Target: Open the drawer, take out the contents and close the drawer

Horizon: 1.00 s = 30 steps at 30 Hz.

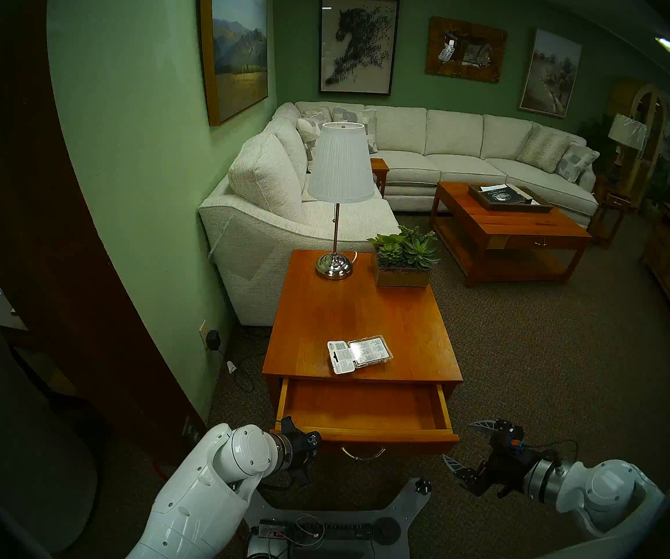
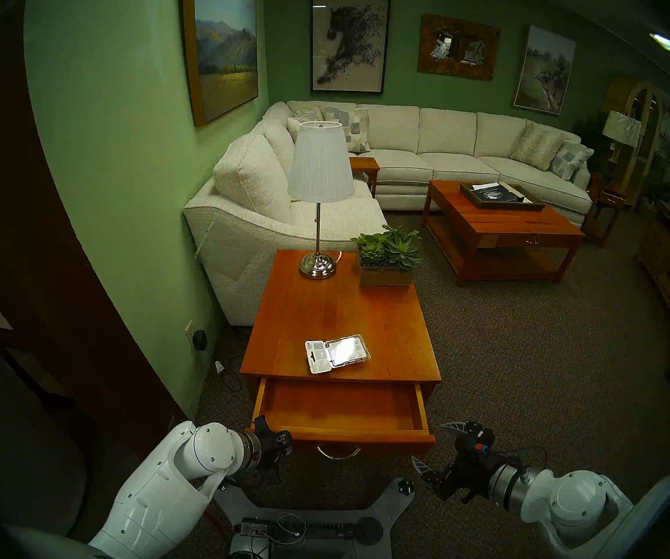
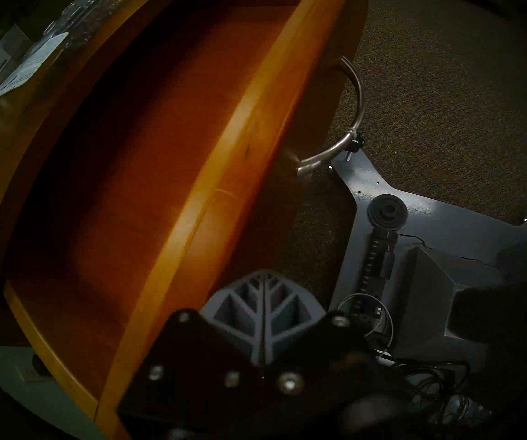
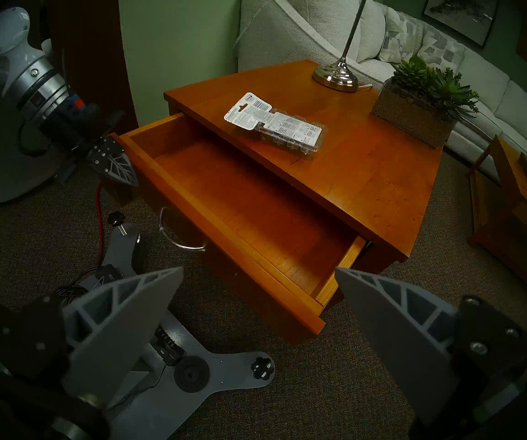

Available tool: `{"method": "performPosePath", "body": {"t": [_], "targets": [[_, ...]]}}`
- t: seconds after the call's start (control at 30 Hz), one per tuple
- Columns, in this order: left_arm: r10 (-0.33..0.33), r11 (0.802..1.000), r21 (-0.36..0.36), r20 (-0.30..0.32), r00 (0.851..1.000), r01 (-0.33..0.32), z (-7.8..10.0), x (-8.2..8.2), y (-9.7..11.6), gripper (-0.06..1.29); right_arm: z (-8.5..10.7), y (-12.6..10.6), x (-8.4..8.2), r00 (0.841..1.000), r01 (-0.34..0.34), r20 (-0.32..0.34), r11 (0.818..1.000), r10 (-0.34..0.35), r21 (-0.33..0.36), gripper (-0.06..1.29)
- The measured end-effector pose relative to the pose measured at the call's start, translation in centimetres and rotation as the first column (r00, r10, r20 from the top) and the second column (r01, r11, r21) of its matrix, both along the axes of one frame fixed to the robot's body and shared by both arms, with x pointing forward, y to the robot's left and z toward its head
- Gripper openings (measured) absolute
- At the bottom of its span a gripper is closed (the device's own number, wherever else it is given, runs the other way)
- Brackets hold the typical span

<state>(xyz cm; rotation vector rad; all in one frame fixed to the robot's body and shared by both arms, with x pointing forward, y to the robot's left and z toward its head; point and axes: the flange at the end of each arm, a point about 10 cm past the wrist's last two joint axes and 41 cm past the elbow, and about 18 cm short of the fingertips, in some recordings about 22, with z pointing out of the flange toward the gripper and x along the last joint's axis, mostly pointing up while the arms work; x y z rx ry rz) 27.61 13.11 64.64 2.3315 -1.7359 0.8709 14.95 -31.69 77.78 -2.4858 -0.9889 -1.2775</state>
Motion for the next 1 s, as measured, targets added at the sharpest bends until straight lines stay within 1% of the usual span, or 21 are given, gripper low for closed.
{"method": "performPosePath", "body": {"t": [0.2, 0.27, 0.5, 0.7, 0.83, 1.0], "targets": [[0.033, 0.999, 0.009, 0.048, 0.998, -0.034, -0.4, 1.4, -0.2, -0.02, 0.0, 0.0, 0.0, 1.000, 0.000, 0.000, 1.000, 0.000, 0.000, 1.25], [0.059, 0.998, 0.016, 0.068, 0.996, -0.061, -0.7, 2.2, -0.2, -0.02, 0.0, 0.0, 0.0, 1.000, 0.000, 0.000, 1.000, 0.000, 0.000, 1.25], [0.128, 0.991, 0.016, 0.105, 0.986, -0.130, -1.2, 4.3, -0.1, -0.02, 0.0, 0.0, 0.0, 1.000, 0.000, -0.001, 1.000, 0.000, 0.000, 1.25], [0.177, 0.984, 0.001, 0.118, 0.977, -0.179, -1.3, 5.8, -0.4, -0.02, 0.0, 0.0, 0.0, 1.000, 0.000, -0.001, 1.000, 0.000, 0.000, 1.25], [0.219, 0.976, -0.019, 0.128, 0.967, -0.218, -1.4, 6.9, -0.7, -0.02, -0.1, 0.0, 0.0, 1.000, 0.001, -0.001, 1.000, -0.001, 0.000, 1.25], [0.252, 0.968, -0.034, 0.139, 0.958, -0.250, -1.4, 7.9, -1.0, -0.02, -0.1, 0.0, 0.0, 1.000, 0.001, -0.001, 1.000, -0.001, 0.000, 1.25]]}}
